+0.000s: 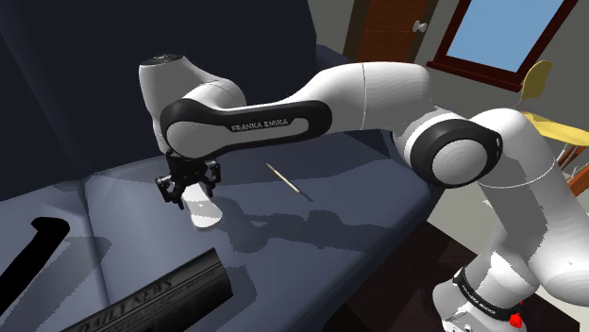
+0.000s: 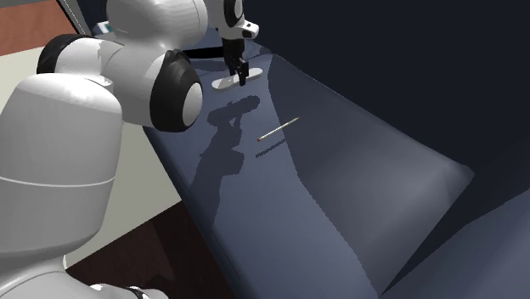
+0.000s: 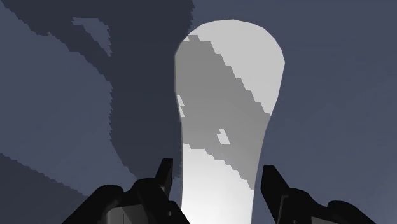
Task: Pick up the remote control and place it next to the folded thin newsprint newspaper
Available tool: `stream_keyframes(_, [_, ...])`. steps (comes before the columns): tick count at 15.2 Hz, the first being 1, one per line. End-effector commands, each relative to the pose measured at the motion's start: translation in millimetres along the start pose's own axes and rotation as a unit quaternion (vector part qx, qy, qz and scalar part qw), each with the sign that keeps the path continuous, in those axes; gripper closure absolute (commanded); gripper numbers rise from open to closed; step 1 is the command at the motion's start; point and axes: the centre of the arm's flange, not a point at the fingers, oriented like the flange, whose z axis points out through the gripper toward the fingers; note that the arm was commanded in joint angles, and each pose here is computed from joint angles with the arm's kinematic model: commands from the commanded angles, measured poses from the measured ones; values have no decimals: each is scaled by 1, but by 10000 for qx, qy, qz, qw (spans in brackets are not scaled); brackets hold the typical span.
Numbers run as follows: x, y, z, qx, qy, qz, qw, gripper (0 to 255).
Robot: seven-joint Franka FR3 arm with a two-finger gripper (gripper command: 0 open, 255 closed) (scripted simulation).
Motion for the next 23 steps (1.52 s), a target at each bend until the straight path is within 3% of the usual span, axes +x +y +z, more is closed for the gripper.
stream_keyframes(1, [0, 0, 10, 3, 4, -1, 10000, 255])
stream_keyframes(10, [0, 0, 18, 3, 4, -1, 10000, 255])
stream_keyframes(11, [0, 0, 18, 3, 4, -1, 10000, 0])
stream_keyframes(16, [0, 0, 18, 3, 4, -1, 10000, 0])
stream_keyframes(20, [0, 0, -32, 3, 4, -1, 10000, 0])
stream_keyframes(23, [0, 0, -32, 3, 4, -1, 10000, 0])
